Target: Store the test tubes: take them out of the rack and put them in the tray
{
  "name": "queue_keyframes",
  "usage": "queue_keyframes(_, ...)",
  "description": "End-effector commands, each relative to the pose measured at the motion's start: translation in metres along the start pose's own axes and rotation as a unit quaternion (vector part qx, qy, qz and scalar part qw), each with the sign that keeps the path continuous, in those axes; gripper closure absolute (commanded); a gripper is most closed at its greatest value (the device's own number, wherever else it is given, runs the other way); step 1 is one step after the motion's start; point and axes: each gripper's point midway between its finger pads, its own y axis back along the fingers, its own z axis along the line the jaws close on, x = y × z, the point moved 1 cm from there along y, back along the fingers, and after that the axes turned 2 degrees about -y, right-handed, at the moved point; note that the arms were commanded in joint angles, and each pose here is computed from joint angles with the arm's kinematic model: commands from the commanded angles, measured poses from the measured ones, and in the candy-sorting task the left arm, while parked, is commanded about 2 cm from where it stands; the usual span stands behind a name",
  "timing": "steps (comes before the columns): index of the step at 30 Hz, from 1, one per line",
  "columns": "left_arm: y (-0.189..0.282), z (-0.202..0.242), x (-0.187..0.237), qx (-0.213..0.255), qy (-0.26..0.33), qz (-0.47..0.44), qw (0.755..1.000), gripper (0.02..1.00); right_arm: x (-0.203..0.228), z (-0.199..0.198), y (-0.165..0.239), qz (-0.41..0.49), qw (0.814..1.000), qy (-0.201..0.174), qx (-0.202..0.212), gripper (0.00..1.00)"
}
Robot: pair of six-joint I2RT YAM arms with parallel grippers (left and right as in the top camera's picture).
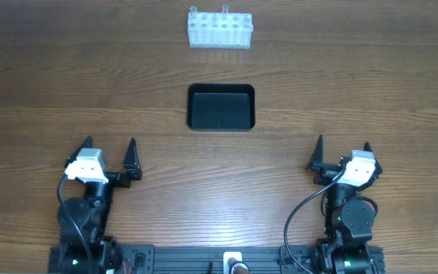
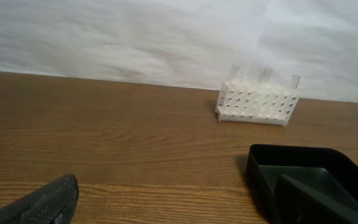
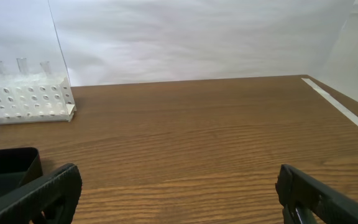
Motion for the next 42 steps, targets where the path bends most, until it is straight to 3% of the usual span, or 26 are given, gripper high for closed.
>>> queue_keyframes(1,0.0,-0.003,0.002,0.007,-0.004,0.001,1.0,0.02,0.002,-0.003,0.0,0.002,1.0,0.001,0.008,0.009)
queue_keyframes(7,0.0,-0.006,-0.004,0.014,-0.005,-0.01,1.0,0.02,0.002,-0.003,0.0,0.002,1.0,0.001,0.008,0.009)
queue_keyframes(17,-0.037,-0.014,-0.068,0.023,-0.042,-0.054,0.997,0.02,0.002,-0.003,0.0,0.002,1.0,0.001,0.008,0.009)
queue_keyframes(28,-0.188,-0.046,-0.115,0.056,-0.041,0.025,0.997,0.023,0.002,-0.003,0.0,0.002,1.0,0.001,0.008,0.007)
queue_keyframes(42,-0.335,-0.109,-0.068,0.094,-0.046,0.113,0.988,0.018,0.002,-0.003,0.0,0.002,1.0,0.001,0.008,0.009)
